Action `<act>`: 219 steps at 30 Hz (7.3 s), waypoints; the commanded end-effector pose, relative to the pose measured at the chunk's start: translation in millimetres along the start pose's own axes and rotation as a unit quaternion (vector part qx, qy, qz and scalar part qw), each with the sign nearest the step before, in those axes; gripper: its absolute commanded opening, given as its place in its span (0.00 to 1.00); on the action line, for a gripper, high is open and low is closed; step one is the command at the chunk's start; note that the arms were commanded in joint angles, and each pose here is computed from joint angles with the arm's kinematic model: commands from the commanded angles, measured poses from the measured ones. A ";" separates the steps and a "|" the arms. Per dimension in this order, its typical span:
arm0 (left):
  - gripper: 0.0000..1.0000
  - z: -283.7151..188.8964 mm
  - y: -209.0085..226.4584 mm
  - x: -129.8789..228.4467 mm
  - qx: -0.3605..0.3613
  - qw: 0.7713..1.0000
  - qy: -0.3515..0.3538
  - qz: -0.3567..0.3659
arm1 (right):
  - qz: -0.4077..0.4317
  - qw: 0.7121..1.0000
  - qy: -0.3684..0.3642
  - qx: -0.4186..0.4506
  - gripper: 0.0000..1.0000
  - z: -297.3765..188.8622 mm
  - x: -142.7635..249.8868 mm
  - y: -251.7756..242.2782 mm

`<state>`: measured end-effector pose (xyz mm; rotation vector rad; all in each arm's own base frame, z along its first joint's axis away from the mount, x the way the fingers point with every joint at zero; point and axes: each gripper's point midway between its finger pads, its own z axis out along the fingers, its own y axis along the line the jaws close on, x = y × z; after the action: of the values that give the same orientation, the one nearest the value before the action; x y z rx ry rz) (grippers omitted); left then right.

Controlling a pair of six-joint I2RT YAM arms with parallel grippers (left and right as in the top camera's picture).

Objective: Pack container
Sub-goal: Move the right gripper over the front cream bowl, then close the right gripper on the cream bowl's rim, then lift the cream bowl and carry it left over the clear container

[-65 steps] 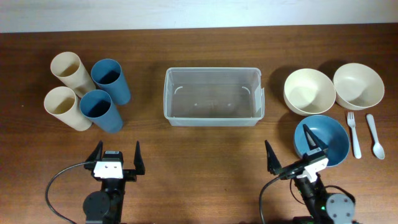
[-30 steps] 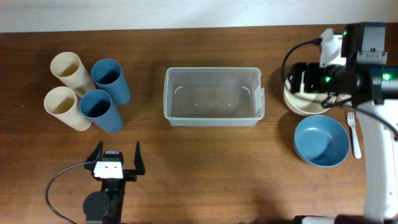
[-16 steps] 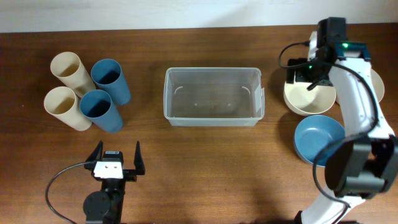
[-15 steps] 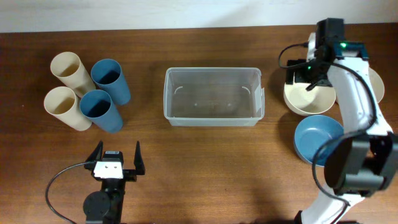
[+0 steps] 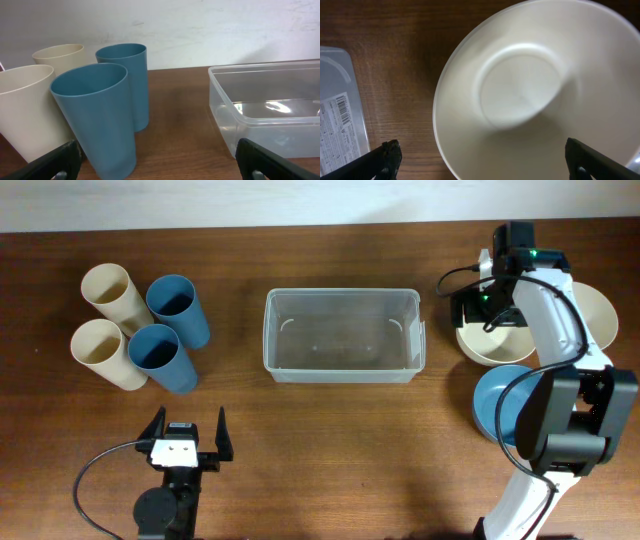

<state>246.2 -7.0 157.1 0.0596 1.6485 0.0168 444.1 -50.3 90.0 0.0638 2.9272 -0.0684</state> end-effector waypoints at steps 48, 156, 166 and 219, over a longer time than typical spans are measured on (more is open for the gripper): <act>1.00 -0.3 -0.5 0.8 0.003 1.000 0.000 0.009 | -0.022 0.999 0.038 0.012 0.96 53.3 30.3 13.7; 1.00 -0.3 -0.5 0.8 0.003 1.000 0.000 0.009 | -0.137 0.985 -0.058 -0.082 0.04 -76.1 17.9 272.6; 1.00 -0.3 -0.5 0.8 0.003 1.000 0.000 0.009 | -0.119 0.989 -0.065 -0.060 0.17 -74.7 6.4 251.5; 1.00 -0.3 -0.5 0.8 0.003 1.000 0.000 0.009 | 0.586 0.810 0.002 0.017 0.99 12.3 52.5 -242.5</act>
<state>246.2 -7.0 157.1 0.0596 1.6485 0.0168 387.8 -292.3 91.9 1.7577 2.3373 0.0845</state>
